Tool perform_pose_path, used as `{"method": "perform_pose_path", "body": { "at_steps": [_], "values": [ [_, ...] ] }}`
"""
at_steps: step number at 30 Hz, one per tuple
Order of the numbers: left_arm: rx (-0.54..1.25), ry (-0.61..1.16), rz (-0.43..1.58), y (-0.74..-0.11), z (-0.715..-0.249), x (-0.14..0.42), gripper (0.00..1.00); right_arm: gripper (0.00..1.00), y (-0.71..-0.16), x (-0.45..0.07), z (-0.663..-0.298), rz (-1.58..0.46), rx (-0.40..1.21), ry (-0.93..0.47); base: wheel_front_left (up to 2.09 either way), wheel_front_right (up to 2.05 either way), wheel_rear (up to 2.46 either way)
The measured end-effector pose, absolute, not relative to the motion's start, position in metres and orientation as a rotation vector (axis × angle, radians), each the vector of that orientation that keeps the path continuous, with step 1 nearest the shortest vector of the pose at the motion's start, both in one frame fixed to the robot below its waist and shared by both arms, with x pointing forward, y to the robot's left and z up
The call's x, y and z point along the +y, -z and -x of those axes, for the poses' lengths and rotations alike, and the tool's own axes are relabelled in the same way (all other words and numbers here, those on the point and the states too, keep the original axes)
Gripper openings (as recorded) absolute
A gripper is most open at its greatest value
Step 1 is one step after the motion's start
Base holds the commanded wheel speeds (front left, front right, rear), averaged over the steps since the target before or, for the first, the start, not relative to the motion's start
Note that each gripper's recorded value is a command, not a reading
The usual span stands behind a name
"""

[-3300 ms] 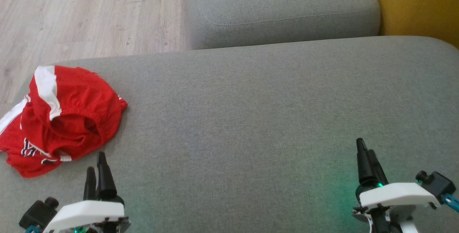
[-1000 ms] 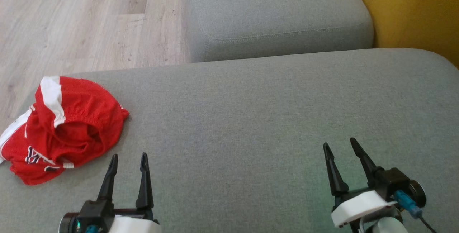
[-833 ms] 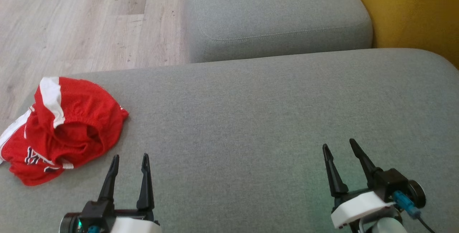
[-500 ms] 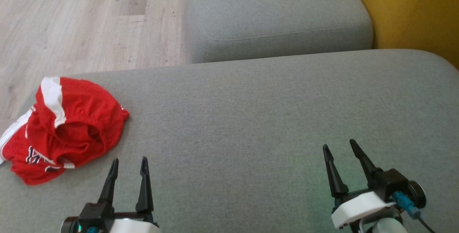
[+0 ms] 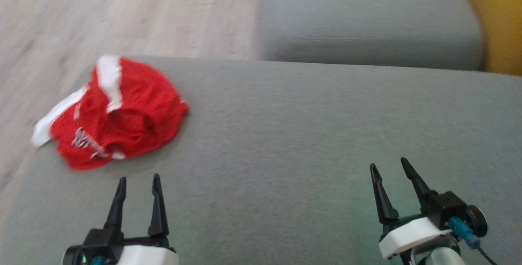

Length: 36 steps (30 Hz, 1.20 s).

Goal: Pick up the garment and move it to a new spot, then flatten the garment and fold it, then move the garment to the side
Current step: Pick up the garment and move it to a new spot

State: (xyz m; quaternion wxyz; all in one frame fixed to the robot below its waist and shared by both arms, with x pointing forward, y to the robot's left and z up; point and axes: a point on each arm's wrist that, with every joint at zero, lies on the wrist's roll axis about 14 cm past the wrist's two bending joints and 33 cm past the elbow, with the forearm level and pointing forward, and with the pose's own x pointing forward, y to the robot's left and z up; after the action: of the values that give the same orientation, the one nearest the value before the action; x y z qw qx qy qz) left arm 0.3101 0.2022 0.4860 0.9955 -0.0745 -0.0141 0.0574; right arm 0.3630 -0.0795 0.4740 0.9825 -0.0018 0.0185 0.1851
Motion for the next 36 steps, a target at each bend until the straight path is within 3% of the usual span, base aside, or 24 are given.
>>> {"method": "perform_pose_path", "body": {
  "at_steps": [19, 28, 36],
  "values": [
    [-0.062, -0.519, 0.088, -0.495, -0.232, 0.313, 1.0, 1.0, -0.464, 0.038, -0.388, 0.028, 0.052, -0.709, 0.0, 0.0, 0.0],
    [-0.257, -0.376, -0.079, -0.587, -0.333, 0.336, 1.0, 1.0, -0.44, 0.034, -0.421, 0.116, 0.062, -0.691, 0.0, 0.0, 0.0],
    [-0.021, -0.28, -0.121, -0.552, -0.422, 0.347, 1.0, 1.0, -0.417, 0.014, -0.451, 0.197, 0.069, -0.677, 0.0, 0.0, 0.0]
  ]
}}
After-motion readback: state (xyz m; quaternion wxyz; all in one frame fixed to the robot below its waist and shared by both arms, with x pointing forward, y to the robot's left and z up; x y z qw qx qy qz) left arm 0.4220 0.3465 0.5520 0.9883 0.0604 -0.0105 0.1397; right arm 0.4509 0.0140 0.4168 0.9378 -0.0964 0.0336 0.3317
